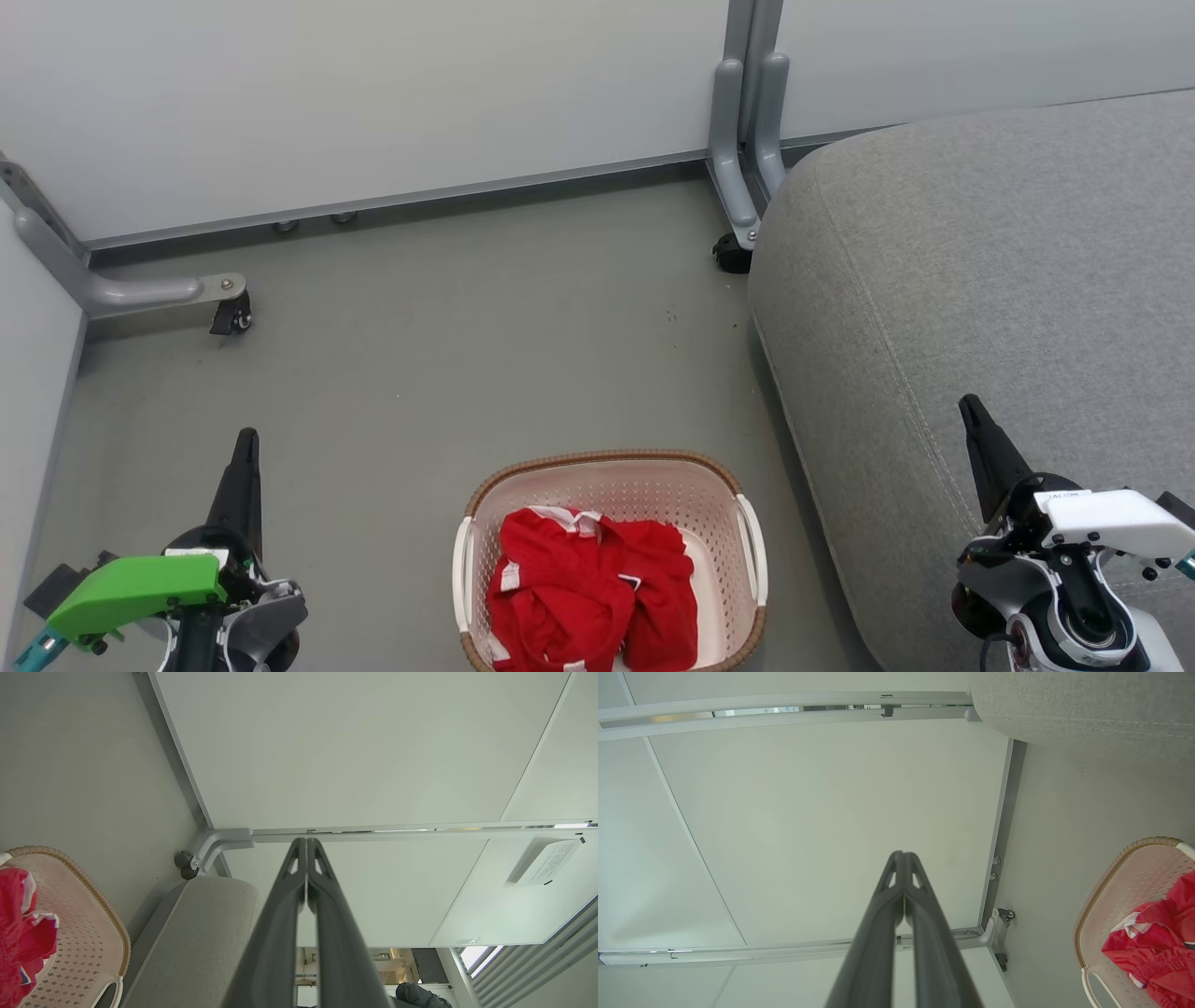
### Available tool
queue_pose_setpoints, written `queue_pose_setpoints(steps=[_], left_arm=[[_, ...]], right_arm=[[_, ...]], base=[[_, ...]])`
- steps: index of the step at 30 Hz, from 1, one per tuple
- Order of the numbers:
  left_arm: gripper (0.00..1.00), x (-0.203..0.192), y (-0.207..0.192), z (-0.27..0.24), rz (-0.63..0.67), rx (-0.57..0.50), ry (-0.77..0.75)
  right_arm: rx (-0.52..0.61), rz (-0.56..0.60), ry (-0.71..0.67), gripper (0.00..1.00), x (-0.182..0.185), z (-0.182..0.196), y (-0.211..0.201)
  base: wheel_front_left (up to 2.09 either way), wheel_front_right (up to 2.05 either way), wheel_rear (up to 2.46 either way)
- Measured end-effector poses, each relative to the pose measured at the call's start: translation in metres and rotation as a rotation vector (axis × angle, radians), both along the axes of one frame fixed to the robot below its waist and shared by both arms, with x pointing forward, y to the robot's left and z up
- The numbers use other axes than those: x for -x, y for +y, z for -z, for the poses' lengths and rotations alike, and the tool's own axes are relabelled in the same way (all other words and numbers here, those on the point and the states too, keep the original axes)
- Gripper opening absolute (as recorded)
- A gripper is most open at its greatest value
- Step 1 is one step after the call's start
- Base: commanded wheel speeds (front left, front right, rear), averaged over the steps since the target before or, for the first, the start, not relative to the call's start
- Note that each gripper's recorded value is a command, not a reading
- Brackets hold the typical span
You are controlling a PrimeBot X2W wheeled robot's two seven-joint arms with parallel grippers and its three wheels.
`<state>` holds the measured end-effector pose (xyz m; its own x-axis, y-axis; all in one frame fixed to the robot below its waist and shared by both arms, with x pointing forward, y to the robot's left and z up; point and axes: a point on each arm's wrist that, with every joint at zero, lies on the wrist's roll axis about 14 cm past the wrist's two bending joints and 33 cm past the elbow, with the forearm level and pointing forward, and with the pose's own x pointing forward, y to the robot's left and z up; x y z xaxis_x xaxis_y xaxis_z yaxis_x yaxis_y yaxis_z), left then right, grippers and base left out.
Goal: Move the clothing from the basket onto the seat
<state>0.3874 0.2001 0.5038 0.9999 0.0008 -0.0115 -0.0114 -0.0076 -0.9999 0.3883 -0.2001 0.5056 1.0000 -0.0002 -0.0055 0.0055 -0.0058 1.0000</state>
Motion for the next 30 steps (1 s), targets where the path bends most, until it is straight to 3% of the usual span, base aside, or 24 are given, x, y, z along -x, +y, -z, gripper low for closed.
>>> queue_pose_setpoints(steps=[30], left_arm=[[0.00,0.0000,-0.0001,-0.0001,0.000,0.000,0.000]], right_arm=[[0.000,0.000,0.000,0.00,0.0000,0.0000,0.0000]], base=[[0.00,0.00,0.00]])
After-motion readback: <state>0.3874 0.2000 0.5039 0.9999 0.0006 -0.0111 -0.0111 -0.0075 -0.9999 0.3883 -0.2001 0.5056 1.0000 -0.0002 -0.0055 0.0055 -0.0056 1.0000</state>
